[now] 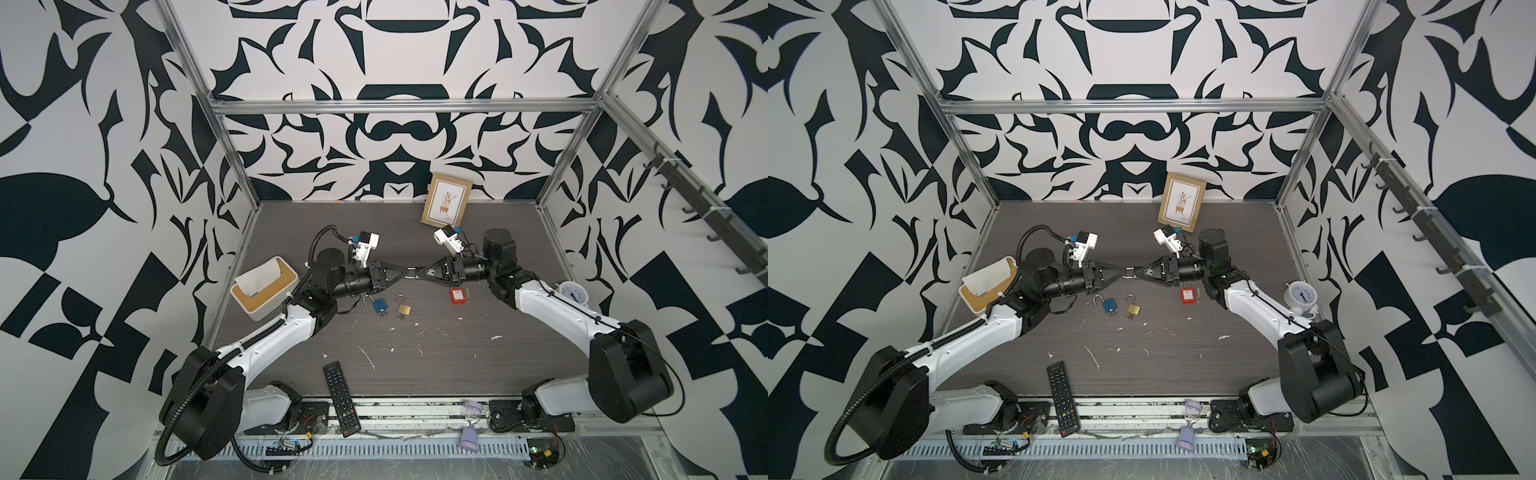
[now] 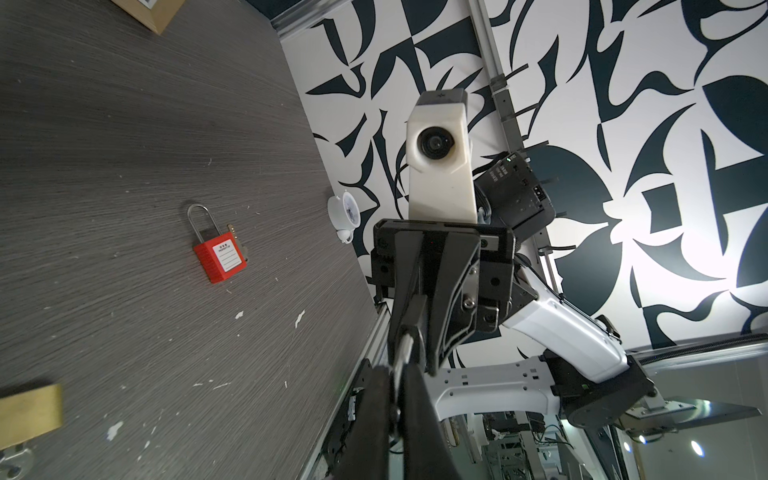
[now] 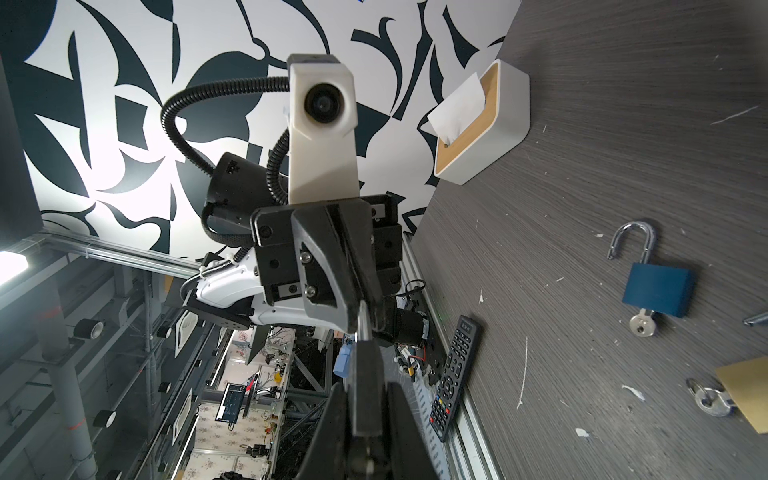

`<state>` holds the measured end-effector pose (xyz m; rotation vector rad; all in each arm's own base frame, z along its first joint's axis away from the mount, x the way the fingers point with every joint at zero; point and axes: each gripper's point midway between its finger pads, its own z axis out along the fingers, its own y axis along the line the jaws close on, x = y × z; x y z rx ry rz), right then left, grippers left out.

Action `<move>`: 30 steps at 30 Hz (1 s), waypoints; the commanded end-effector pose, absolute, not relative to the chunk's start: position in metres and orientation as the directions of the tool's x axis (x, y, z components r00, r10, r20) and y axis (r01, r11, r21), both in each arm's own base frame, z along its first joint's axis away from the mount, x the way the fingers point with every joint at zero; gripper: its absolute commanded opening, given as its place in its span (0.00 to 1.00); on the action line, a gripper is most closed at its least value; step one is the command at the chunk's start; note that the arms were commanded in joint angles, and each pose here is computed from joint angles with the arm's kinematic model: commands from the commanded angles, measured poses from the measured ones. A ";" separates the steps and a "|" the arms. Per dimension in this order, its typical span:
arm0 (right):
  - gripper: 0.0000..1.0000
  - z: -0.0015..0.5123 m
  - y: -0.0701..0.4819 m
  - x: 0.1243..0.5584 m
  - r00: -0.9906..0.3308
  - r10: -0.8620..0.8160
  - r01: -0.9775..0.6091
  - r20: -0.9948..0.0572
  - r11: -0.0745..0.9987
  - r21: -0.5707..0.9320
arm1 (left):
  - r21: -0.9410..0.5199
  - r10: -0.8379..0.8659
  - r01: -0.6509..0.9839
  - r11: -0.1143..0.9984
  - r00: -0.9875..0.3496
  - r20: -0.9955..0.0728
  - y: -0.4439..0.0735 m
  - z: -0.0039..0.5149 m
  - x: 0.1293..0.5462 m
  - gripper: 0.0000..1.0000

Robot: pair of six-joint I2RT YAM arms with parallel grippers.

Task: Lock with the key

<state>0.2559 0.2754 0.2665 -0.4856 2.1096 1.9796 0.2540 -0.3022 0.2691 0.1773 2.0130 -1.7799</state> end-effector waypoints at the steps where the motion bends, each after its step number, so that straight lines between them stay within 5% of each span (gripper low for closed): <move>1: 0.00 0.282 0.277 0.256 -0.892 -0.088 -0.447 -0.444 0.013 0.895 | -0.901 -0.175 0.412 0.136 -0.885 -0.431 -0.309 0.282 0.252 0.00; 30: 0.00 0.283 0.309 0.252 -0.877 -0.109 -0.470 -0.467 -0.007 0.883 | -0.893 -0.135 0.437 0.109 -0.883 -0.449 -0.329 0.283 0.243 0.00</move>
